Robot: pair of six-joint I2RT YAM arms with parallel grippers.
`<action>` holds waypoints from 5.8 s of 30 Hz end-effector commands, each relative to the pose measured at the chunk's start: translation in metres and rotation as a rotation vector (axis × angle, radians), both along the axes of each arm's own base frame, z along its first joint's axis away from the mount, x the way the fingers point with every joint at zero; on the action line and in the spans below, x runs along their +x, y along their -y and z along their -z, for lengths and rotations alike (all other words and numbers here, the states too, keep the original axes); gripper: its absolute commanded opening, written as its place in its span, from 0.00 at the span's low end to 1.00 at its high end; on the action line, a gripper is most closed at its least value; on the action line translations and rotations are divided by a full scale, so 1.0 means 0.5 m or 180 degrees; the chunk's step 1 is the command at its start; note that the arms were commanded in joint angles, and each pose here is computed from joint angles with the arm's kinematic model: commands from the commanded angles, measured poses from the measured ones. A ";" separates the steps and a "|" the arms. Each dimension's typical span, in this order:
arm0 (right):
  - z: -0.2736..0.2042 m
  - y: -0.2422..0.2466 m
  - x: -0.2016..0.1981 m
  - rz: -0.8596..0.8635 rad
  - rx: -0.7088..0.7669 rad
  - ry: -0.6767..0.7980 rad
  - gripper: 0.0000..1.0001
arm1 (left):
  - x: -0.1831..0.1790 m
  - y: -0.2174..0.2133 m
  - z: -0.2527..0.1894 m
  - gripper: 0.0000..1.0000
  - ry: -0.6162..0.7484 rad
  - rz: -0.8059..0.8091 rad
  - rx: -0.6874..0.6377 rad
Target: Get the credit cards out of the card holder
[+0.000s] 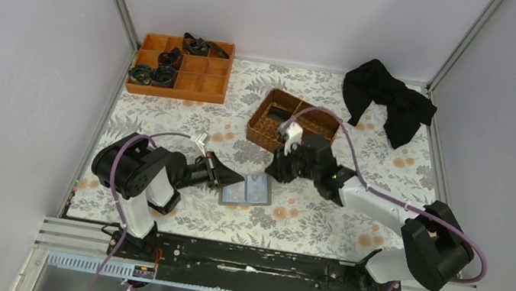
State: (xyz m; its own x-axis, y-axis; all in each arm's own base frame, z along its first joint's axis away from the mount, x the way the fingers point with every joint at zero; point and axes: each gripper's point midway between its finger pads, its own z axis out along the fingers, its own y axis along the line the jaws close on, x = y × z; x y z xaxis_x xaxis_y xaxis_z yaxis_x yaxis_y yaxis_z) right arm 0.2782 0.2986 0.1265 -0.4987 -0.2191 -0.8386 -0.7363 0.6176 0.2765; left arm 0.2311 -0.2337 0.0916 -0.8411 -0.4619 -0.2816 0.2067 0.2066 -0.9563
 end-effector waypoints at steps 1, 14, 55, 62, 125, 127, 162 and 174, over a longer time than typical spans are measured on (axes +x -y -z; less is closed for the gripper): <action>0.014 -0.026 -0.078 0.0003 0.0391 -0.0259 0.25 | -0.025 -0.009 -0.005 0.00 0.0166 -0.0001 0.0032; 0.049 -0.124 -0.136 -0.0335 0.1001 -0.0721 0.27 | -0.065 -0.044 0.119 0.00 -0.0477 -0.0208 0.0438; 0.200 -0.181 -0.163 -0.0086 0.0741 -0.1865 0.49 | -0.086 -0.053 0.167 0.00 -0.0595 -0.0156 0.0620; 0.151 -0.193 -0.192 -0.0336 0.1081 -0.1986 0.47 | -0.082 -0.051 0.170 0.00 -0.0598 -0.0153 0.0623; 0.138 -0.212 -0.207 -0.0461 0.1225 -0.2237 0.43 | -0.100 -0.140 0.181 0.00 -0.0532 -0.0483 0.1906; 0.136 -0.214 -0.209 -0.0479 0.1258 -0.2277 0.42 | -0.099 -0.140 0.180 0.00 -0.0525 -0.0485 0.1908; 0.124 -0.229 -0.093 -0.0145 0.1520 -0.2199 0.33 | -0.109 -0.123 0.169 0.00 -0.0424 -0.0342 0.1769; 0.130 -0.239 -0.133 -0.0394 0.1460 -0.2324 0.33 | -0.099 -0.124 0.168 0.00 -0.0403 -0.0372 0.1801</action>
